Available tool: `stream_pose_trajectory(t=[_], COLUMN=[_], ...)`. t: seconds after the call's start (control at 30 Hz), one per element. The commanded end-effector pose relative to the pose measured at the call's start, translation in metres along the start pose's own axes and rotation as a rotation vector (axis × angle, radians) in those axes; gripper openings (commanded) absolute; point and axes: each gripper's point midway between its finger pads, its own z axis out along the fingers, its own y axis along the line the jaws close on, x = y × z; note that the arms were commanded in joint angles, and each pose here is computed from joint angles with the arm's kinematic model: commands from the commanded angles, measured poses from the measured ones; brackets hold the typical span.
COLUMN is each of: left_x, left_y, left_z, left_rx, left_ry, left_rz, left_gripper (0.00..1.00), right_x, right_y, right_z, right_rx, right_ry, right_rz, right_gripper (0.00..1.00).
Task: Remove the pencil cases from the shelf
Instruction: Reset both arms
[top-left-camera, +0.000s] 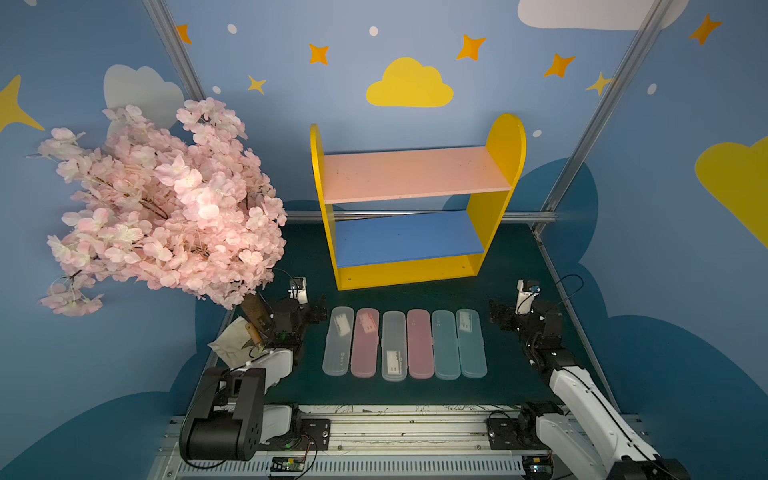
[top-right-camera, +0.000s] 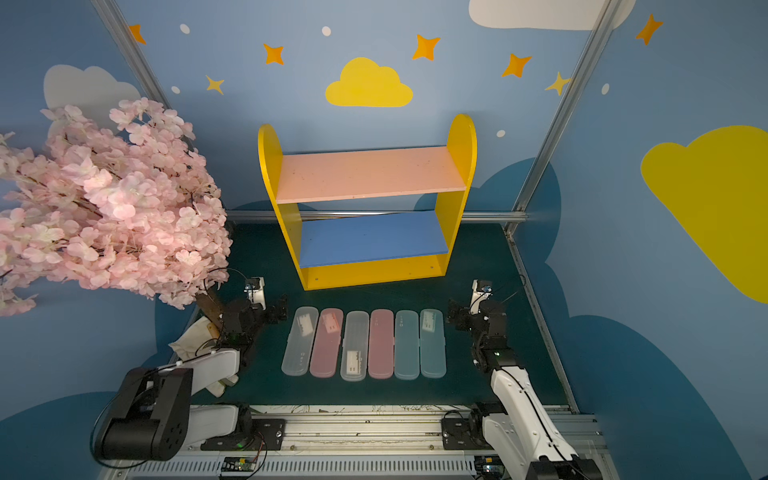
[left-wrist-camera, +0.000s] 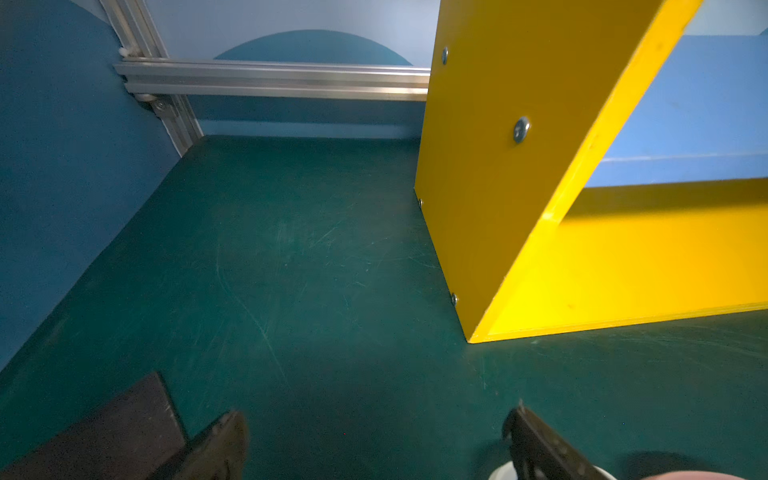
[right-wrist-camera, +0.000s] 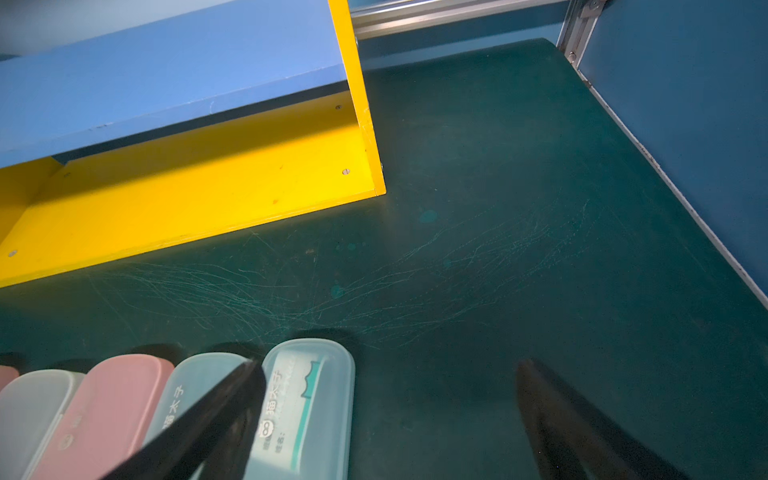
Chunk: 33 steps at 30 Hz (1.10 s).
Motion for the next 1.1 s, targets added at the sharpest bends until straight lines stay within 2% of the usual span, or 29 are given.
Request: stream_pose_trajectory(t=[0.0, 0.07, 0.13, 0.23, 0.43, 0.6, 0.67, 0.83, 1.07], left_x=[-0.013, -0.001, -0.004, -0.001, -0.002, -0.002, -0.003, -0.002, -0.003], left_y=[-0.009, -0.012, -0.013, -0.006, -0.005, -0.005, -0.005, -0.006, -0.005], left_z=[0.014, 0.026, 0.031, 0.034, 0.034, 0.034, 0.034, 0.034, 0.034], left_rx=[0.068, 0.088, 0.092, 0.056, 0.056, 0.056, 0.056, 0.057, 0.056], left_ry=[-0.063, -0.025, -0.036, 0.025, 0.016, 0.016, 0.015, 0.016, 0.015], left_rz=[0.037, 0.04, 0.041, 0.025, 0.02, 0.021, 0.019, 0.021, 0.021], left_gripper=[1.0, 1.0, 1.0, 1.0, 1.0, 1.0, 1.0, 1.0, 1.0], right_x=[-0.013, -0.012, -0.01, -0.009, -0.018, -0.006, -0.005, 0.008, 0.011], right_y=[-0.002, -0.001, -0.003, -0.007, -0.029, -0.036, -0.031, -0.024, -0.021], right_z=[0.007, 0.013, 0.02, 0.03, 0.051, 0.077, 0.08, 0.096, 0.098], right_rx=[0.007, 0.005, 0.011, 0.024, 0.041, 0.023, -0.005, -0.044, -0.023], right_ry=[-0.057, -0.046, -0.033, -0.015, -0.055, -0.015, 0.007, -0.022, -0.007], right_rz=[-0.041, -0.061, -0.084, -0.119, -0.069, -0.002, -0.068, -0.095, -0.105], right_gripper=[0.99, 0.99, 0.99, 0.99, 0.99, 0.99, 0.99, 0.99, 0.99])
